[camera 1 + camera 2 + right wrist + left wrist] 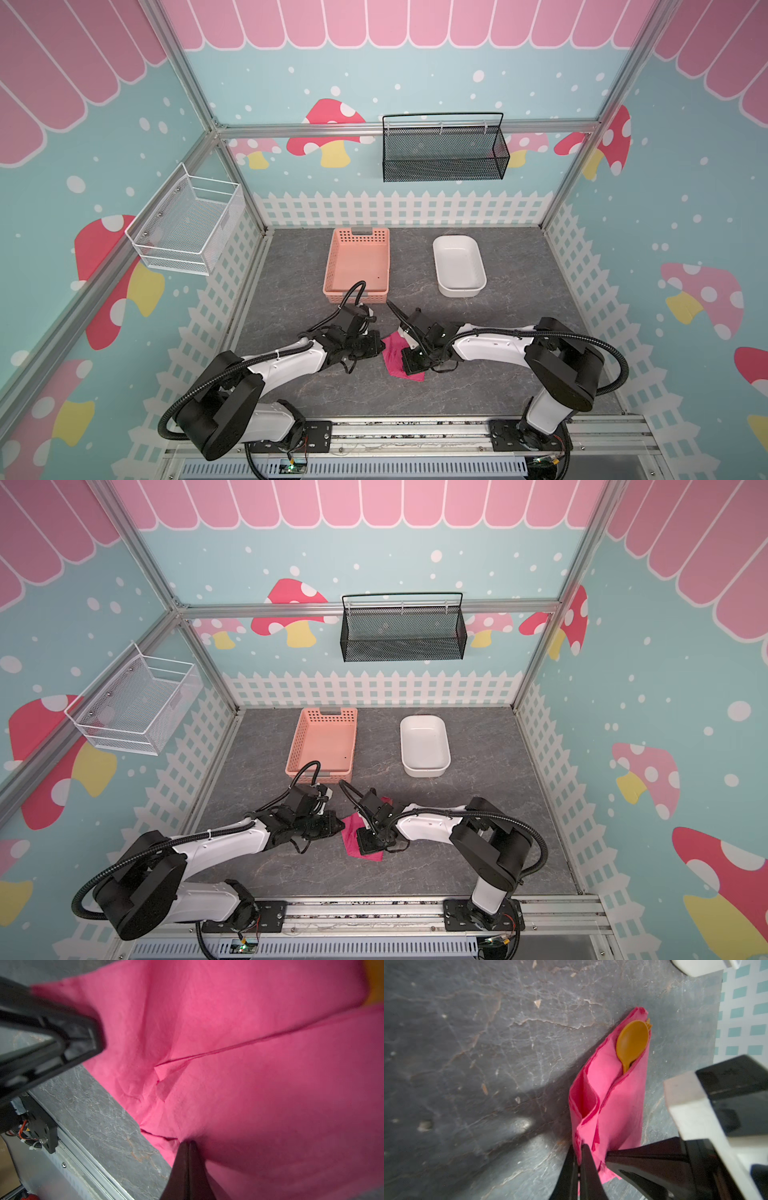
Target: Place the utensils on the paper napkin and roll it up
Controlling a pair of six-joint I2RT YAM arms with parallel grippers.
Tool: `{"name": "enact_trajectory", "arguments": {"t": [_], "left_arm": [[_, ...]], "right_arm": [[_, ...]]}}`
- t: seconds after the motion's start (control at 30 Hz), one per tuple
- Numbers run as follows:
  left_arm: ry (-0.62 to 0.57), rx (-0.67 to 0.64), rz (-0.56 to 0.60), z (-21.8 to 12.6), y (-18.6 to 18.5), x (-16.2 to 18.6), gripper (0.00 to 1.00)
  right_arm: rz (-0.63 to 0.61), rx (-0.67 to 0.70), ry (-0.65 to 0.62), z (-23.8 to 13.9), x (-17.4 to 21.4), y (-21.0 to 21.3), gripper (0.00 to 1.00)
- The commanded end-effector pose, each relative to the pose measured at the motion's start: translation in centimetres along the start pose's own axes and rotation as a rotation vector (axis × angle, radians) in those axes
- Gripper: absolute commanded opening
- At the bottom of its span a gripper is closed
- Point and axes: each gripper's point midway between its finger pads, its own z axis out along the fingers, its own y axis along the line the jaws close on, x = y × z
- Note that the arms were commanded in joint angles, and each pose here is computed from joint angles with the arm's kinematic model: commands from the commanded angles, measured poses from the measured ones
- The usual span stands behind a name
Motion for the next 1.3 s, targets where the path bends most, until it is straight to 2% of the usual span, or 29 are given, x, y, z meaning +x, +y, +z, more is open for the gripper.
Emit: {"name": "enact_trajectory", "arguments": {"t": [0.0, 0.37, 0.63, 0.93, 1.27], "left_arm": [[-0.005, 0.103, -0.005, -0.5, -2.8, -0.9, 0.08], [0.069, 0.201, -0.067, 2.4, -5.0, 0.3, 0.08], [0.157, 0.177, -0.094, 5.1, -4.6, 2.1, 0.08], [0.154, 0.141, -0.156, 6.6, -3.5, 2.9, 0.07], [0.126, 0.146, -0.192, 7.6, -3.9, 3.4, 0.06]], "right_arm": [[0.024, 0.053, 0.051, 1.1, 1.8, -1.7, 0.04], [0.046, -0.006, 0.022, 1.2, 2.0, -1.2, 0.03], [0.060, -0.002, 0.010, 0.8, 2.3, -1.5, 0.03], [0.076, -0.025, -0.047, -1.8, 2.0, -0.8, 0.04], [0.194, 0.024, -0.116, -4.2, 3.8, -3.2, 0.04]]}}
